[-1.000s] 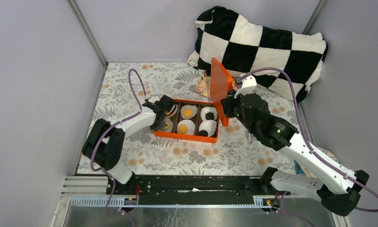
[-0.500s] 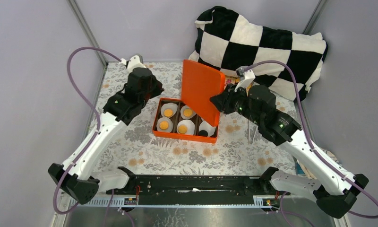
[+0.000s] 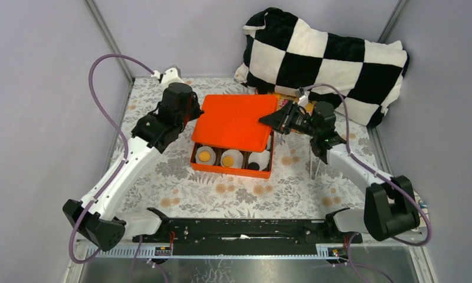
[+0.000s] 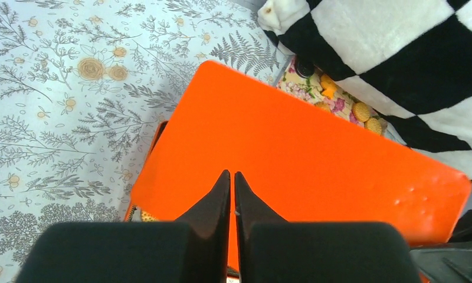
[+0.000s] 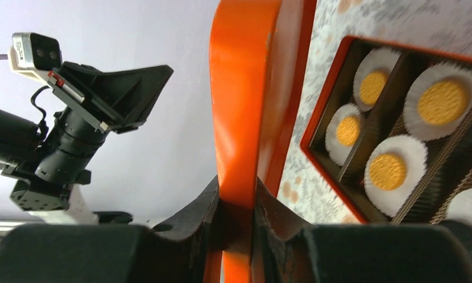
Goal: Pack the cookies
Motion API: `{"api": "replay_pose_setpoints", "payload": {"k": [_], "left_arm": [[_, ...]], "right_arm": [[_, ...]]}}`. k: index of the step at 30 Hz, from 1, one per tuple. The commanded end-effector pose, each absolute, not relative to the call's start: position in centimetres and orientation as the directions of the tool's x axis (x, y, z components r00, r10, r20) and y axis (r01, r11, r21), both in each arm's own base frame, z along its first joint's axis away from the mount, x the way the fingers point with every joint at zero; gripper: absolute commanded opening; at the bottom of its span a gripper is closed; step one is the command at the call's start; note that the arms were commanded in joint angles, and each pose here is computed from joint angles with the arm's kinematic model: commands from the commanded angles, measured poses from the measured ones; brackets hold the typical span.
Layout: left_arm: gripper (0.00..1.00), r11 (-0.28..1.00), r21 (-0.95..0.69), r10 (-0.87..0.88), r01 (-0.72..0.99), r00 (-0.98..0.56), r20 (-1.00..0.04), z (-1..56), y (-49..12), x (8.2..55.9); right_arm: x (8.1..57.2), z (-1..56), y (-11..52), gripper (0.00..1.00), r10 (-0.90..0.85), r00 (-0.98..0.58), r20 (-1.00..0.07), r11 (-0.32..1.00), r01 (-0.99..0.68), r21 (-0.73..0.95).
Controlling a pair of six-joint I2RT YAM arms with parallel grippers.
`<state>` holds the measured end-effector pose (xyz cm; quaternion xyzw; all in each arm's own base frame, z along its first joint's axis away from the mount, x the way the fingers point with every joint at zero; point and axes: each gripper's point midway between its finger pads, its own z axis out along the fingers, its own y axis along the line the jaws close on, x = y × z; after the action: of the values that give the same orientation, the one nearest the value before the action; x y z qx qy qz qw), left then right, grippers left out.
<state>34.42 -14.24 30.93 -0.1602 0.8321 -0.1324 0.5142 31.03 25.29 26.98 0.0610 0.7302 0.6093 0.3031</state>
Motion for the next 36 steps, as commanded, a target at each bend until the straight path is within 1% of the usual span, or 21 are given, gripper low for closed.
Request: {"api": "replay_pose_setpoints", "payload": {"k": [1,3,10,18,27,30,34,36], "left_arm": [[0.07,0.932,-0.329,-0.362,-0.151,-0.408,-0.838,29.8,-13.7,35.2],[0.06,0.937,-0.314,-0.350,-0.153,-0.422,-0.836,28.7,-13.8,35.5],[0.04,0.949,-0.263,-0.314,-0.171,-0.485,-0.817,25.0,-14.1,35.8],[0.03,0.957,-0.219,-0.288,-0.192,-0.519,-0.805,22.5,-13.5,35.5],[0.02,0.960,-0.207,-0.278,-0.188,-0.547,-0.790,21.0,-13.7,35.4],[0.02,0.960,-0.207,-0.278,-0.188,-0.554,-0.785,20.6,-13.8,35.4],[0.02,0.961,-0.207,-0.277,-0.186,-0.565,-0.777,19.9,-13.9,35.2],[0.02,0.961,-0.207,-0.276,-0.184,-0.573,-0.772,19.4,-14.0,35.2]], "right_arm": [[28.3,31.0,26.5,0.00,0.352,-0.833,-0.426,0.042,-0.441,0.897],[28.8,28.8,26.7,0.00,0.339,-0.844,-0.416,0.076,-0.416,0.906],[30.3,23.1,27.2,0.00,0.320,-0.880,-0.352,0.112,-0.333,0.936],[30.4,19.2,27.1,0.00,0.315,-0.904,-0.290,0.136,-0.260,0.956],[30.3,15.5,24.8,0.00,0.297,-0.900,-0.319,0.331,-0.217,0.919],[30.0,13.8,23.5,0.00,0.288,-0.909,-0.301,0.396,-0.173,0.902],[30.0,12.0,22.4,0.00,0.274,-0.919,-0.282,0.449,-0.137,0.883],[29.9,11.6,22.5,0.00,0.243,-0.929,-0.278,0.451,-0.145,0.880]]}}
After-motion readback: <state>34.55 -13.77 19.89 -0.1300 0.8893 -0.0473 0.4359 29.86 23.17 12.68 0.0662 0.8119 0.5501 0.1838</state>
